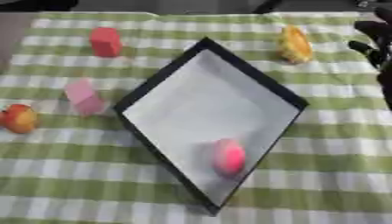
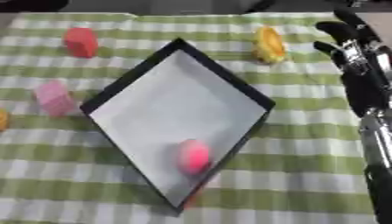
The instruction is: Pick up objects on the table and place them in the box.
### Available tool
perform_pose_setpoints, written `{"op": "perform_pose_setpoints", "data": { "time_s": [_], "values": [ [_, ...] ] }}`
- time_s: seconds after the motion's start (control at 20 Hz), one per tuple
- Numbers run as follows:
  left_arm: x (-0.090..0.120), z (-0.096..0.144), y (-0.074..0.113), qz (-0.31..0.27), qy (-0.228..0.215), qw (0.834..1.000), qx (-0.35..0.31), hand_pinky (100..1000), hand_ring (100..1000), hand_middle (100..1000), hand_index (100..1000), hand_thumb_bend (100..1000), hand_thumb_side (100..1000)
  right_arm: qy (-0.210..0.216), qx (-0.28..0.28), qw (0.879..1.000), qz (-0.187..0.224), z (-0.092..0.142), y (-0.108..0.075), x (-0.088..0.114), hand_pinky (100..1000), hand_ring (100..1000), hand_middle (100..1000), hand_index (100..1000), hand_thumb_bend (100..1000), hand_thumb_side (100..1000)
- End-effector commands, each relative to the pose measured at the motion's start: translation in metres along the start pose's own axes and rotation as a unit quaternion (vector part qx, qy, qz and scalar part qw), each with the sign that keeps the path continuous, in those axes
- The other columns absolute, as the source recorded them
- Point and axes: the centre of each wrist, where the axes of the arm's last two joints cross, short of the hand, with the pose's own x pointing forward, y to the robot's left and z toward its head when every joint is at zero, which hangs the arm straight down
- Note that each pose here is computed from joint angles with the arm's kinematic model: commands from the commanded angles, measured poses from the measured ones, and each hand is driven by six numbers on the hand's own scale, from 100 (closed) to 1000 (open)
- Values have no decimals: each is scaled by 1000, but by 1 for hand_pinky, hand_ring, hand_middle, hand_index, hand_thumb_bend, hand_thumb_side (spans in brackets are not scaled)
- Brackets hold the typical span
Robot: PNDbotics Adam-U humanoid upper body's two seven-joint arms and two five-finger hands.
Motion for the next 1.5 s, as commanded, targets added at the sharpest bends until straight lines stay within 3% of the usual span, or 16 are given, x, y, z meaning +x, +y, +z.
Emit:
{"op": "perform_pose_setpoints", "data": {
  "time_s": [0.05,0.9,1.1,1.25,1.5],
  "values": [
    [7,-5,2,-12,-13,1000,-10,773,758,722,776,215,778,-15,1,1000,11,-4,-3,10,879,973,770,934,100,631],
    [16,-14,-1,-23,-35,999,-22,770,759,726,776,224,730,-6,-14,1000,23,-1,-11,9,878,970,767,933,100,632],
    [25,-25,13,-88,-41,994,-55,771,765,734,778,199,717,3,-20,999,36,5,-17,9,878,969,767,932,100,629],
    [37,-36,24,-161,-23,981,-108,771,770,739,779,139,736,5,-21,998,50,9,-23,10,877,967,766,931,100,620],
    [66,-57,34,-290,11,936,-199,774,776,748,791,130,722,13,-15,997,69,15,-29,10,876,965,766,930,100,614]
  ]
}}
